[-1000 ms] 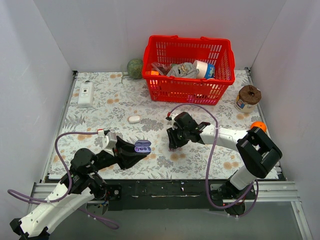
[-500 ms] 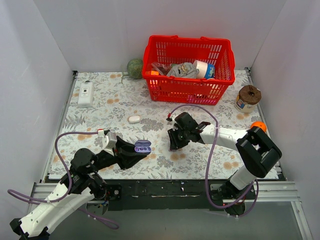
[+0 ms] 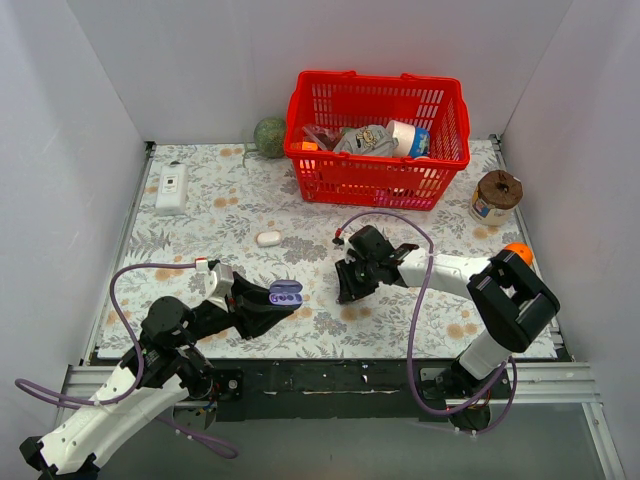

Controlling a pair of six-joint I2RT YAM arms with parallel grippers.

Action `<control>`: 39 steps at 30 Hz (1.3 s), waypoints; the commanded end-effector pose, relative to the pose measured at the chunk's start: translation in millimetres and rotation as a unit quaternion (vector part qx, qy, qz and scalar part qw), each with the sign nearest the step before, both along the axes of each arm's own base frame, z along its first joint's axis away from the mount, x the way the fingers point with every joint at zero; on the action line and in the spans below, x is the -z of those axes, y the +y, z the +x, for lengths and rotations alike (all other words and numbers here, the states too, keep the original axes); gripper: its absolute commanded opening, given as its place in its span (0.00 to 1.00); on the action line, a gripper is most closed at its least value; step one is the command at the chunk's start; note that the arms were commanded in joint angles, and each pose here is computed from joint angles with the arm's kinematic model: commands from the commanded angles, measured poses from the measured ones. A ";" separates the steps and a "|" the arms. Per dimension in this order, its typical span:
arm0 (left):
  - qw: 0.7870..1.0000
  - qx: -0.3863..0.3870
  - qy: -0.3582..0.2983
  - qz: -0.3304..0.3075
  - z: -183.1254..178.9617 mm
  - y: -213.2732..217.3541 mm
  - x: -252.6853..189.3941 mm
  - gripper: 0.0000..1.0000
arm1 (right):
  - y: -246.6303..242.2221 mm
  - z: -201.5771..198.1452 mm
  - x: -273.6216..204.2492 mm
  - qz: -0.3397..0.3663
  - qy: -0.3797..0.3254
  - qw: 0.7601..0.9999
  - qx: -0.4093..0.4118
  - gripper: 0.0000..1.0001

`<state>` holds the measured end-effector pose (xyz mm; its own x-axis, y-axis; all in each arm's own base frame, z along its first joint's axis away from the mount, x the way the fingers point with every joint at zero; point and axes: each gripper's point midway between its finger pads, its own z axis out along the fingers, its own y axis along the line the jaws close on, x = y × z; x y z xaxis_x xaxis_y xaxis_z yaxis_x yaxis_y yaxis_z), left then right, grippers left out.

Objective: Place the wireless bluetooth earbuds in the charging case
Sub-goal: Adjust the earbud at the center of the board.

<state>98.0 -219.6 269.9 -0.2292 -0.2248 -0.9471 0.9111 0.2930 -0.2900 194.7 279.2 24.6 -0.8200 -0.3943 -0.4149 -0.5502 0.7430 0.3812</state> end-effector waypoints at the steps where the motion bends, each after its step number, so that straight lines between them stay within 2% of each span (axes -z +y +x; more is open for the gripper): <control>1: 1.000 0.002 -0.007 -0.009 -0.3 -0.9 -3.6 0.00 | 1.5 0.0 -0.3 0.006 0.010 1.000 0.010 0.39; 3: 1.000 0.003 -0.008 -0.010 -1.2 -0.7 -4.2 0.00 | 2.0 2.9 -3.2 0.006 0.004 1.000 0.014 0.44; 7: 1.000 0.002 -0.007 -0.010 -0.8 -0.5 -3.8 0.00 | 2.8 10.0 -12.3 -0.003 -0.006 1.000 0.016 0.47; 17: 1.000 0.001 -0.007 -0.012 -1.1 0.1 -3.3 0.00 | 4.8 25.2 -12.6 -0.031 -0.012 0.999 0.013 0.44; 26: 1.000 0.000 -0.008 -0.012 -0.7 0.5 -4.0 0.00 | 3.0 21.1 -4.5 -0.038 0.005 0.999 0.005 0.40; 34: 1.000 0.001 -0.006 -0.007 0.1 -0.8 -1.8 0.00 | 0.2 15.5 0.1 -0.043 0.013 0.999 -0.001 0.32; 39: 1.000 0.000 -0.005 -0.007 0.5 -1.0 -2.2 0.00 | -1.6 11.9 1.0 -0.043 0.021 0.999 -0.003 0.19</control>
